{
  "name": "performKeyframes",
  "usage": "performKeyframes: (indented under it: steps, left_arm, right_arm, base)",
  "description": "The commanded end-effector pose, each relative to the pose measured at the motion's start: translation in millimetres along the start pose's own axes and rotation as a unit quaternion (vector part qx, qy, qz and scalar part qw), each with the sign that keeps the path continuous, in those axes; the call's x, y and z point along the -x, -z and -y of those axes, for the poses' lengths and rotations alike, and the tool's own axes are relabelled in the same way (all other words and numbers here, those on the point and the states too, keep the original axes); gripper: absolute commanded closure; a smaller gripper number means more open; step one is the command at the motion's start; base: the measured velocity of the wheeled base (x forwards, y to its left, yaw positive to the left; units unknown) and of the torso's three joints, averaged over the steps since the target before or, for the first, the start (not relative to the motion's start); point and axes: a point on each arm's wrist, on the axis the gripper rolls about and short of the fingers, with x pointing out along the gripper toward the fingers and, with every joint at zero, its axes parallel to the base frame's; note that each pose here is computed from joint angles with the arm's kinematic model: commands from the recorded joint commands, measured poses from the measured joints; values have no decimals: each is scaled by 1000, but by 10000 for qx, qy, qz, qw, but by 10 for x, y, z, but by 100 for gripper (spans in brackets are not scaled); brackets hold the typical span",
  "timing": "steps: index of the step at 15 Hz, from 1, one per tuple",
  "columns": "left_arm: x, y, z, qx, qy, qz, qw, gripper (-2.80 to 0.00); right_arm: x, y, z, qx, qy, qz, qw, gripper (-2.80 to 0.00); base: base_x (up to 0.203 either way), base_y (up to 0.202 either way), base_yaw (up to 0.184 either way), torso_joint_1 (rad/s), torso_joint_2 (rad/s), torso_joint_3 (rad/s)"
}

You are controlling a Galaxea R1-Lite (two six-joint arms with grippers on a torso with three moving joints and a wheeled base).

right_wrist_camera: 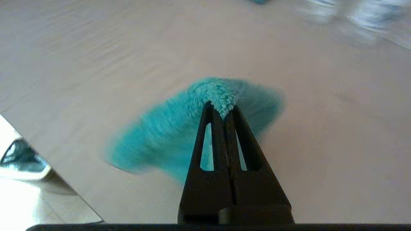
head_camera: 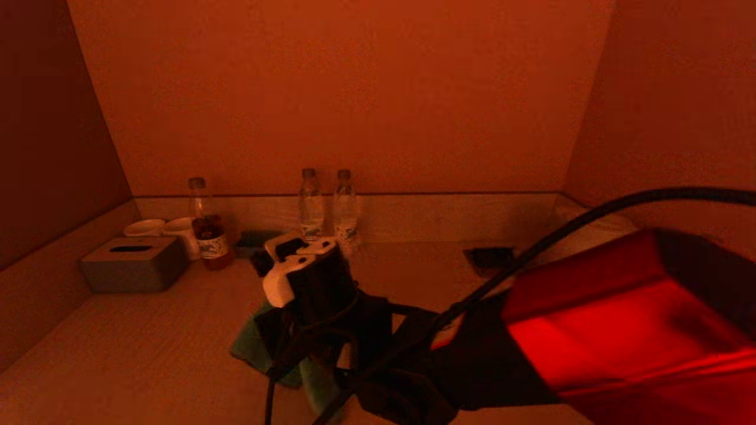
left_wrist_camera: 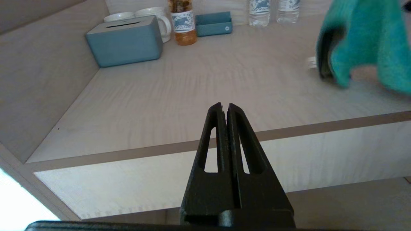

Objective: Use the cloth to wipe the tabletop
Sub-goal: Sweep the stains on the table

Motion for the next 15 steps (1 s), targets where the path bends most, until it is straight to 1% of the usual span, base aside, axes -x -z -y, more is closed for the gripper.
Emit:
performKeyframes:
  steps: [1, 2, 3, 4, 5, 6, 7, 10, 11, 12, 13, 15]
  left_arm:
    - [0, 0, 0, -4, 5, 0, 10000, 0]
    - [0, 0, 0, -4, 10, 1, 10000, 0]
    - [0, 0, 0, -4, 10, 1, 10000, 0]
    - [0, 0, 0, -4, 6, 0, 10000, 0]
    - [0, 0, 0, -4, 10, 1, 10000, 0]
    - [0, 0, 0, -4, 10, 1, 10000, 0]
    - [0, 0, 0, -4, 10, 1, 10000, 0]
    - [0, 0, 0, -4, 10, 1, 10000, 0]
    - [0, 0, 0, -4, 2, 0, 10000, 0]
    - [0, 0, 0, -4, 10, 1, 10000, 0]
    - [0, 0, 0, -4, 10, 1, 10000, 0]
    - [0, 0, 0, -4, 10, 1, 10000, 0]
  right_arm:
    - [236, -125, 57, -96, 58, 170, 9998, 0]
    - [279, -118, 138, -121, 202, 147, 9996, 0]
    - [402, -95, 268, -149, 392, 93, 9991, 0]
    - [619, -94, 463, -216, 658, 96, 9976, 0]
    - [858, -82, 705, -319, 1001, 119, 9944, 0]
    - [1020, -10, 935, -412, 1380, 52, 9896, 0]
    - [1109, 39, 1066, -473, 1645, 10, 9852, 0]
    - [1122, 46, 1084, -481, 1701, 5, 9843, 0]
    - [1178, 48, 1166, -529, 1830, 25, 9817, 0]
    - [1256, 47, 1358, -645, 2145, 63, 9746, 0]
    - [1355, 59, 1637, -816, 2622, 97, 9615, 0]
    - [1545, 87, 1993, -1041, 3281, 159, 9388, 0]
  base:
    - [0, 0, 0, 0, 0, 0]
    - [0, 0, 0, 0, 0, 0]
    - [0, 0, 0, 0, 0, 0]
    - [0, 0, 0, 0, 0, 0]
    - [0, 0, 0, 0, 0, 0]
    - [0, 0, 0, 0, 0, 0]
    - [0, 0, 0, 0, 0, 0]
    - [0, 0, 0, 0, 0, 0]
    - [0, 0, 0, 0, 0, 0]
    - [0, 0, 0, 0, 0, 0]
    - [0, 0, 0, 0, 0, 0]
    - [0, 0, 0, 0, 0, 0]
